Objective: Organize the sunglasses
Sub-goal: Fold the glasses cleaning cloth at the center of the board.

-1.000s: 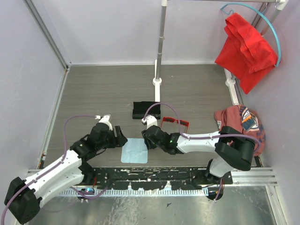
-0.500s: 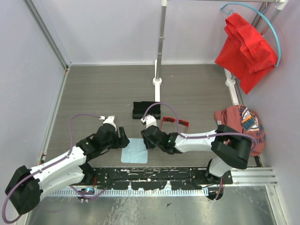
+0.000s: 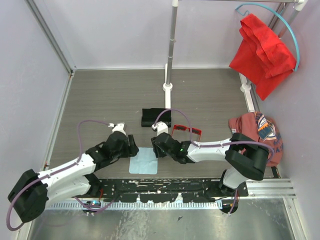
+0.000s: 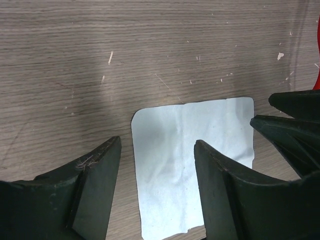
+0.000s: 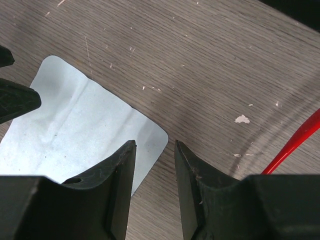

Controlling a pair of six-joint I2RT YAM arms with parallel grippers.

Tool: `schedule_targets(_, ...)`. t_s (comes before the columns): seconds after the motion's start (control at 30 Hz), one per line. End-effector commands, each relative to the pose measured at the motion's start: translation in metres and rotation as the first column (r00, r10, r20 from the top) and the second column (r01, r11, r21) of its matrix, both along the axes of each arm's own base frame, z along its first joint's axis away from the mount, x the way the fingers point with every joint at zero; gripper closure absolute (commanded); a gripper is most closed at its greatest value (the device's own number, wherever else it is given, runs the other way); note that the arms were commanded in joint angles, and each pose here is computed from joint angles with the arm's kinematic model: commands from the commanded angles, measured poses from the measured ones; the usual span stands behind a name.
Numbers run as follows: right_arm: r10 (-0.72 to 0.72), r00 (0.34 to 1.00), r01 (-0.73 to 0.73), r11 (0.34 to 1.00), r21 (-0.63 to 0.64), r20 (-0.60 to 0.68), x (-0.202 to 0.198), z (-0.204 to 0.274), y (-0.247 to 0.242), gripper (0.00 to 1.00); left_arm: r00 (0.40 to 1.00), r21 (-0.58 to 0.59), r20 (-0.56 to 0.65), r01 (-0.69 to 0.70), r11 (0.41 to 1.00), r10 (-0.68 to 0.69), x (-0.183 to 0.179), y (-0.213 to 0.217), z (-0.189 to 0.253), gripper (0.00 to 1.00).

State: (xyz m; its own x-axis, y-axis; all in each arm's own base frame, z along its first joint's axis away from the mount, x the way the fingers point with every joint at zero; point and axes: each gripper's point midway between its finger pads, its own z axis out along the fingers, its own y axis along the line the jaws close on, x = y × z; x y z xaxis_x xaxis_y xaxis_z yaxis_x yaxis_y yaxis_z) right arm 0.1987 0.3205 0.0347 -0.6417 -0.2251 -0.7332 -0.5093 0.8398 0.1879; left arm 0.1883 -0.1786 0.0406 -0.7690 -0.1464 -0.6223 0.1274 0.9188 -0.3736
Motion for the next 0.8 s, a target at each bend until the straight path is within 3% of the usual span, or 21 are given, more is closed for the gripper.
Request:
schedule_targets(0.0, -0.013, 0.999, 0.010, 0.994, 0.105, 0.031, 0.005, 0.025, 0.011, 0.58, 0.998, -0.033, 0.053, -0.021, 0.999, 0.023, 0.015, -0.010, 0.011, 0.33)
schedule_targets(0.6, -0.011, 1.000, 0.007, 0.991, 0.133, 0.029, 0.003, 0.028, 0.011, 0.58, 0.999, -0.005, 0.030, -0.028, 1.000, 0.028, 0.023, -0.016, -0.006, 0.38)
schedule_targets(0.77, -0.013, 1.000, 0.009, 0.991, 0.132, 0.026, 0.003, 0.027, 0.011, 0.58, 1.000, -0.005, 0.017, -0.022, 1.000, 0.022, 0.023, -0.018, -0.011, 0.46)
